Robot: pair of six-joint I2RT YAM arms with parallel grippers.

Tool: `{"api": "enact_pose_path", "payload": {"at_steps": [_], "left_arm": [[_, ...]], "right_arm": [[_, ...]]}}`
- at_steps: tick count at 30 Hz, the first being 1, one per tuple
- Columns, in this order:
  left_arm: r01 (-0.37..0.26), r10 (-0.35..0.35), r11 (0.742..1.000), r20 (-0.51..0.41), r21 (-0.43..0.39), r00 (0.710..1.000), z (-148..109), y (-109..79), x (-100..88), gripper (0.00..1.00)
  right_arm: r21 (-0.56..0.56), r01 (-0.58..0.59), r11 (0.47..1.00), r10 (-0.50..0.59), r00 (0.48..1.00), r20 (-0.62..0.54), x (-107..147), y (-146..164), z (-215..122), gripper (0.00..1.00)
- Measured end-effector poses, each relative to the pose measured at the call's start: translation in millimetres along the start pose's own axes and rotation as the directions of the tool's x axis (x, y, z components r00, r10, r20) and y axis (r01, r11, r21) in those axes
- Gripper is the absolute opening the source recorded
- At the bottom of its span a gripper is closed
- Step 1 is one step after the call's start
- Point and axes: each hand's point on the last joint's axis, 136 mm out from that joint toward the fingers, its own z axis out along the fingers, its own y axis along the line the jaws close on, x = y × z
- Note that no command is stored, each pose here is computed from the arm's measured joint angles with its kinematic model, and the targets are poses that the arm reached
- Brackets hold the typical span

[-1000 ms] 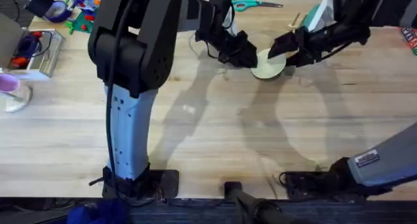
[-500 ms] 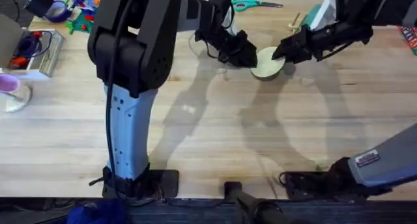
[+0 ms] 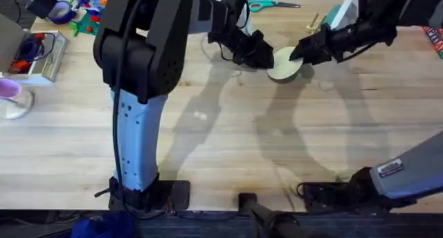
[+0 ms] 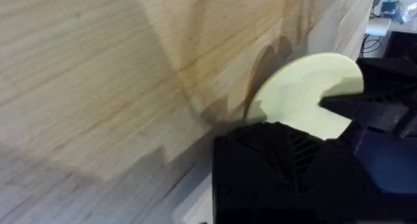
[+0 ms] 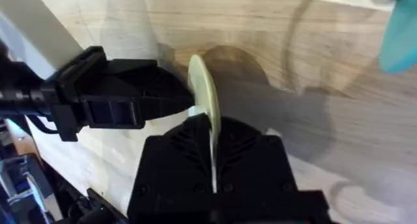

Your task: Pick up the plates from the table one by one and place each into a slot on the dish rack.

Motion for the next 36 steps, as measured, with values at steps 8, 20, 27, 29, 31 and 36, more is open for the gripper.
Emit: {"api": "enact_pose_path", "payload": {"at_steps": [8, 20, 27, 29, 31, 36], "left_arm": [[-0.054, 0.057, 0.983, 0.012, -0.177, 0.998, -15, 2.6, 3.8, 0.041], [-0.216, 0.318, 0.858, 0.152, -0.467, 0.936, -136, -64.1, 0.8, 0.041], [-0.215, 0.356, 0.815, 0.171, -0.538, 0.919, -181, -85.1, 23.3, 0.041], [-0.202, 0.354, 0.803, 0.175, -0.561, 0.919, -192, -85.6, 28.9, 0.04], [-0.19, 0.352, 0.792, 0.18, -0.58, 0.918, -202, -85.8, 33.9, 0.04], [-0.167, 0.36, 0.772, 0.205, -0.614, 0.91, -232, -91.5, 48.5, 0.04]], "right_arm": [[0.003, 0.04, 0.999, -0.04, 0.999, -0.008, 5, 8, -7, 0.031], [0.07, 0.174, 0.982, -0.182, 0.974, 0.132, 5, 46, -72, 0.031], [0.096, 0.24, 0.966, -0.256, 0.938, 0.235, 14, 77, -118, 0.031], [0.125, 0.243, 0.962, -0.268, 0.93, 0.253, 20, 80, -130, 0.031], [0.155, 0.247, 0.957, -0.281, 0.92, 0.273, 24, 82, -141, 0.031], [0.218, 0.256, 0.942, -0.317, 0.892, 0.323, 34, 88, -166, 0.031]]}}
